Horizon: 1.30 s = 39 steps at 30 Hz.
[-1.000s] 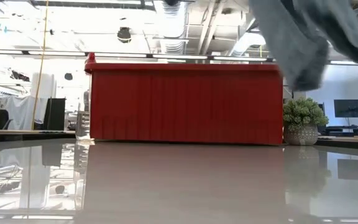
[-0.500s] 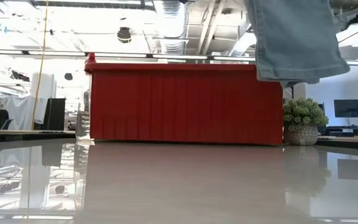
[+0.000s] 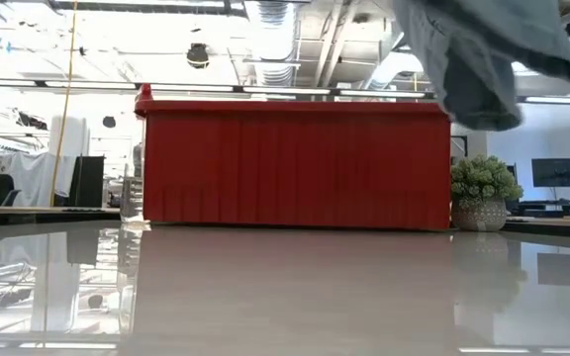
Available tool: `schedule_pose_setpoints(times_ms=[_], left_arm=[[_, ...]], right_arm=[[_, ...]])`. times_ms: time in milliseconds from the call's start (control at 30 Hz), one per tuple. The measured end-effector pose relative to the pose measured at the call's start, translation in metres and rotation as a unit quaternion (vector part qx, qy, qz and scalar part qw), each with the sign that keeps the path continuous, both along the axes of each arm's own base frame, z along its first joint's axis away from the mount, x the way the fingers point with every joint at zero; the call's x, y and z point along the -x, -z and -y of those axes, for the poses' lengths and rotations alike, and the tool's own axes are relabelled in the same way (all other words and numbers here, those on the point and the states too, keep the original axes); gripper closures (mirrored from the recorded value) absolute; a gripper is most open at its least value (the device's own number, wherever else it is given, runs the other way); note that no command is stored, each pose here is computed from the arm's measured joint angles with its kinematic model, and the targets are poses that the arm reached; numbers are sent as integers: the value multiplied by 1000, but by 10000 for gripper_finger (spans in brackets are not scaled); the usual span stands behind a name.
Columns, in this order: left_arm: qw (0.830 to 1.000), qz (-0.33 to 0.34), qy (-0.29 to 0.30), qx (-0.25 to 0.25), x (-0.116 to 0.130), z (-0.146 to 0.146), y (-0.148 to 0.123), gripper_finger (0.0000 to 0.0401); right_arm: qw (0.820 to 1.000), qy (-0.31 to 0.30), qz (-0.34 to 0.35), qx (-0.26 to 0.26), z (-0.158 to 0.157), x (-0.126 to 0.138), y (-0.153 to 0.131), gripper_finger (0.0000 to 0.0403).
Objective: Fold Laundry from Bin
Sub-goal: Fold the light blue pants
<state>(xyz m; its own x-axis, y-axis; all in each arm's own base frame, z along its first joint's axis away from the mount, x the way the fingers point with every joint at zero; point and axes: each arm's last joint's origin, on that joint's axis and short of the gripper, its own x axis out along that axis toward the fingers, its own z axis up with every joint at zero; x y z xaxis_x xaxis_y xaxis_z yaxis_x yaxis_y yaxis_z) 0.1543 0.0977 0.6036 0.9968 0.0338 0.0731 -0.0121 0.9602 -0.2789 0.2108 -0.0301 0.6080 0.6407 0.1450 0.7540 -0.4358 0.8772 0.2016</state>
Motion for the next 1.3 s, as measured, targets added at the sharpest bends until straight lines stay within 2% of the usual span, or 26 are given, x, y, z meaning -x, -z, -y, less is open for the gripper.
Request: schedule_pose_setpoints(times_ms=[67,133,233,267,333,400,500,633,733,867,1033,1300], left_arm=[[991,-27,125,-41,-11,19,9,190],[973,-55,215,-60,-30,42,23,190],[962,-82,244,-86,-63,72,45,190],[962,-73,245,-95,-74,82,49,190],[960,-10,257,-109,-96,104,52,190],[964,43,241,-102,-113,118,58,190],[981,87,164,-61,-136,125,72,190],[980,137,141,1,-151,124,83,190],[982,135,128,38,-169,125,96,190],[985,125,110,52,-196,124,114,190],[984,143,76,69,-199,116,109,190],[986,159,27,39,-198,105,106,190]], right_arm=[[1000,2,-9,-3,2,1,0,386],[1000,7,-22,-5,4,3,1,386],[1000,7,-30,-5,4,3,2,386],[1000,6,-31,-4,4,3,2,385],[999,3,-33,-1,4,3,2,385],[999,-1,-32,2,3,4,2,385],[999,0,-32,2,3,4,2,384],[999,0,-40,0,4,3,3,384],[999,4,-41,-1,5,3,3,384],[999,5,-40,-1,6,4,3,384],[999,4,-42,-5,6,3,3,384],[999,1,-43,-7,6,4,3,383]])
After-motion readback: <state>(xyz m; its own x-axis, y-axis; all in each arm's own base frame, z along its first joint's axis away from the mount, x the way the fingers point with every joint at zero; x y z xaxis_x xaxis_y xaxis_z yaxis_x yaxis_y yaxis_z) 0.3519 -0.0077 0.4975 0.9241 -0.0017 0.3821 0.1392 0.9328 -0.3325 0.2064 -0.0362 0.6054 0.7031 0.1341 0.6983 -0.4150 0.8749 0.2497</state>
